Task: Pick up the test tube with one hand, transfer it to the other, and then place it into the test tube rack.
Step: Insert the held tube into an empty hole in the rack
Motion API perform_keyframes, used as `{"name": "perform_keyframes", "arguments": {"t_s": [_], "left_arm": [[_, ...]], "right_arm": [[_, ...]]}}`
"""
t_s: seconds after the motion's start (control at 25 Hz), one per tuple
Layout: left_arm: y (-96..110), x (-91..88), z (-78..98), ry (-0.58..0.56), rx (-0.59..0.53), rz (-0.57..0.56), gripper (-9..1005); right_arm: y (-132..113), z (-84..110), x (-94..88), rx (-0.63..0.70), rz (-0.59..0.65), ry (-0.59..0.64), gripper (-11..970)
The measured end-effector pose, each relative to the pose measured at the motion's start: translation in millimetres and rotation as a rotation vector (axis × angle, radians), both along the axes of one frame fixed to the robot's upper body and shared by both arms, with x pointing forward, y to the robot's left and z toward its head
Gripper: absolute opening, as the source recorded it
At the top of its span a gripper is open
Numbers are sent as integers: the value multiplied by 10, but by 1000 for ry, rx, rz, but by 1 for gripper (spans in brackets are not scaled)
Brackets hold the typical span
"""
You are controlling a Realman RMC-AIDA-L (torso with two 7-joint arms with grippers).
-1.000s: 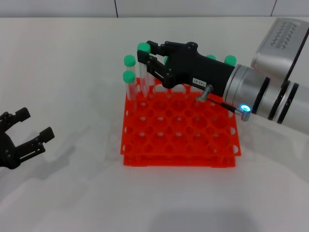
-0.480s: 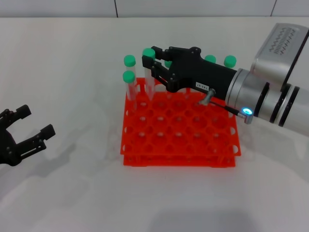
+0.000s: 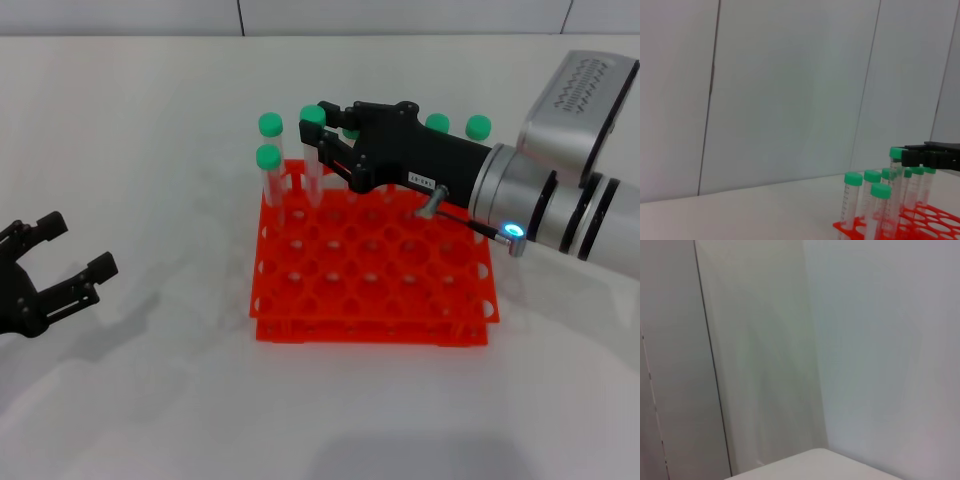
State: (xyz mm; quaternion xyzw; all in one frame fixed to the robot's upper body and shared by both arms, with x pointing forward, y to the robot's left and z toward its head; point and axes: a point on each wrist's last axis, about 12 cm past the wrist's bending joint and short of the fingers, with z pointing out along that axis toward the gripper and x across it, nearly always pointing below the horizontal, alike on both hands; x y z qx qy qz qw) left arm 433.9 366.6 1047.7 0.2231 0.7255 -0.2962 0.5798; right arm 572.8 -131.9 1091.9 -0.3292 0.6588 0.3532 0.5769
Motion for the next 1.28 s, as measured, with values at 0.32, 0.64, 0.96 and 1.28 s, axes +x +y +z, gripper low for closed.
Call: {"name": "perform_keyframes", "arguments": {"t_s": [0.32,0.64,0.96,1.28], "left_arm": [[-8,17,-2,-1,3,2,893],[-14,36,4,-4,4,0,893],[-24,52,-6,-1,8,4,893],[-28,61,-7,-1,12,3,893]], "right_arm": [[-10,-33,-10,-7,6,8,321],[-31,-83,-11,-30,6,10,324],[-36,-119,-25,-42,9,18,328],[-33,-119,-27,-44,13,16,331]]}}
